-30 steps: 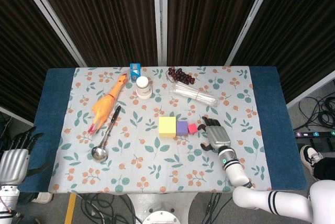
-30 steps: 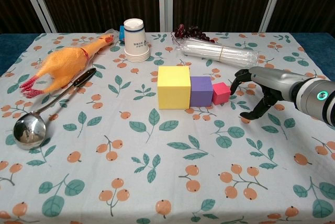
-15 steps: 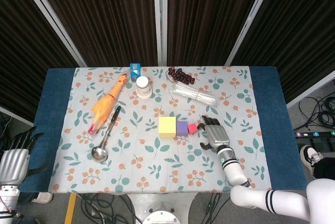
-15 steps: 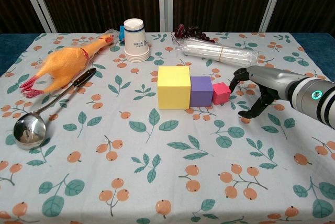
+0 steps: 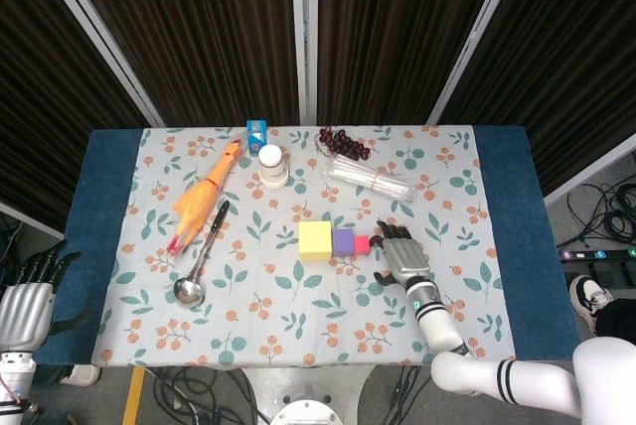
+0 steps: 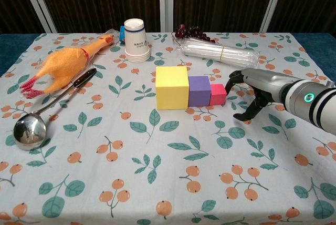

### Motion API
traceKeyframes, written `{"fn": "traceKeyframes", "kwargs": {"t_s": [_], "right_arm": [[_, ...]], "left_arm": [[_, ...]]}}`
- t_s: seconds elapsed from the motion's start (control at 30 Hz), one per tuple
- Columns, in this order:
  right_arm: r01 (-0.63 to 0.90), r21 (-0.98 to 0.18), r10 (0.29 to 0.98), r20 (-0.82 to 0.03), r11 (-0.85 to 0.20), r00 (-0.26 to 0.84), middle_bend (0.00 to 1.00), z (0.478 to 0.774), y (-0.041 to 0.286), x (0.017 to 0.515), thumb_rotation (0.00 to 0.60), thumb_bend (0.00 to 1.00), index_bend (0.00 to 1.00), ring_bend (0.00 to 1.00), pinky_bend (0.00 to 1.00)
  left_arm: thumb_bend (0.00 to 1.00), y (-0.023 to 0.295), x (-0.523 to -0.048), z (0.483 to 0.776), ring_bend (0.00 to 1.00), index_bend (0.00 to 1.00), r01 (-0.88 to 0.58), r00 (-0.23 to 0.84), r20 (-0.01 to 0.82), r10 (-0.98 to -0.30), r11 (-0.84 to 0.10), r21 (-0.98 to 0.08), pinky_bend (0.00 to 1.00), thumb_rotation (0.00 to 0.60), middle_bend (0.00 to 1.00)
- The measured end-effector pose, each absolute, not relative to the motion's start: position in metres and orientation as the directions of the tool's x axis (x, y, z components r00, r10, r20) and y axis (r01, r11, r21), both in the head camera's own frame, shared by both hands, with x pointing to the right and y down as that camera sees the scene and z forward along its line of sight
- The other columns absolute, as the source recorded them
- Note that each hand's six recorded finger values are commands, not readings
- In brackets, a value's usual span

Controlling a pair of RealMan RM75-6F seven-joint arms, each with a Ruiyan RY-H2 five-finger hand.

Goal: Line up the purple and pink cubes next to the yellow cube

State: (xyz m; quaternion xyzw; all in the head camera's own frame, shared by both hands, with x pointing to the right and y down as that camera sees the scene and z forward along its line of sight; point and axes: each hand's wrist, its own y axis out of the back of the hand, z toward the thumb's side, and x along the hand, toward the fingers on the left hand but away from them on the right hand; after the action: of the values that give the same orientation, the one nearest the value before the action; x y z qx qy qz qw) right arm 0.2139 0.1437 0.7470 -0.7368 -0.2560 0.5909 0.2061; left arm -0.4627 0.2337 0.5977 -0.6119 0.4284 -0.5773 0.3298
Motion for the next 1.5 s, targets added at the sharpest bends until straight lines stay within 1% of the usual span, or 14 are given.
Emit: {"fn": "traceKeyframes", "kwargs": {"t_s": [0.63,0.8,0.9,0.97,1.1,1.23,1.3,1.33,1.4,1.5], "right_arm": [[0.127,-0.604,0.617,-0.765,-0.787,0.186,0.00,0.750,0.142,0.199,0.600,0.21,0.27,0.00,0.00],[0.127,-0.608,0.621,-0.762,-0.783,0.181,0.00,0.746,0.142,0.205,0.600,0.21,0.27,0.00,0.00],[0.129,-0.620,0.634,-0.754,-0.773,0.174,0.00,0.740,0.142,0.214,0.600,0.21,0.27,0.00,0.00],[0.136,-0.635,0.650,-0.742,-0.760,0.166,0.00,0.732,0.140,0.223,0.600,0.22,0.27,0.00,0.00],[0.164,-0.683,0.702,-0.697,-0.712,0.146,0.02,0.711,0.130,0.247,0.600,0.28,0.27,0.00,0.00],[0.169,-0.758,0.777,-0.617,-0.630,0.127,0.08,0.680,0.120,0.279,0.600,0.29,0.26,0.00,0.01],[0.167,-0.793,0.810,-0.574,-0.586,0.119,0.10,0.665,0.119,0.295,0.600,0.29,0.24,0.00,0.03],[0.164,-0.816,0.832,-0.544,-0.555,0.111,0.10,0.655,0.119,0.307,0.600,0.30,0.22,0.00,0.05],[0.159,-0.846,0.861,-0.499,-0.509,0.098,0.10,0.640,0.123,0.325,0.600,0.30,0.19,0.00,0.05],[0.165,-0.880,0.895,-0.442,-0.446,0.064,0.08,0.617,0.139,0.360,0.600,0.30,0.17,0.00,0.05]], "left_arm": [[0.02,0.235,-0.464,0.597,0.12,0.24,-0.143,-0.038,0.424,-0.905,-0.415,-0.898,0.12,0.600,0.17],[0.02,0.235,-0.464,0.597,0.12,0.24,-0.143,-0.038,0.423,-0.905,-0.414,-0.899,0.12,0.600,0.17],[0.02,0.234,-0.463,0.596,0.12,0.24,-0.143,-0.034,0.419,-0.907,-0.411,-0.900,0.12,0.600,0.17],[0.02,0.232,-0.463,0.595,0.12,0.24,-0.144,-0.032,0.413,-0.910,-0.405,-0.903,0.12,0.600,0.17],[0.02,0.229,-0.462,0.594,0.12,0.24,-0.144,-0.028,0.407,-0.913,-0.399,-0.906,0.12,0.600,0.17],[0.02,0.228,-0.459,0.595,0.12,0.24,-0.143,-0.022,0.409,-0.912,-0.402,-0.905,0.12,0.600,0.17],[0.02,0.227,-0.457,0.596,0.12,0.24,-0.142,-0.020,0.411,-0.911,-0.404,-0.904,0.12,0.600,0.17],[0.02,0.226,-0.456,0.596,0.12,0.24,-0.142,-0.018,0.412,-0.911,-0.406,-0.903,0.12,0.600,0.17],[0.02,0.225,-0.455,0.597,0.12,0.24,-0.143,-0.019,0.415,-0.910,-0.408,-0.901,0.12,0.600,0.17],[0.02,0.224,-0.454,0.599,0.12,0.24,-0.146,-0.023,0.422,-0.906,-0.414,-0.898,0.12,0.600,0.17]]}}
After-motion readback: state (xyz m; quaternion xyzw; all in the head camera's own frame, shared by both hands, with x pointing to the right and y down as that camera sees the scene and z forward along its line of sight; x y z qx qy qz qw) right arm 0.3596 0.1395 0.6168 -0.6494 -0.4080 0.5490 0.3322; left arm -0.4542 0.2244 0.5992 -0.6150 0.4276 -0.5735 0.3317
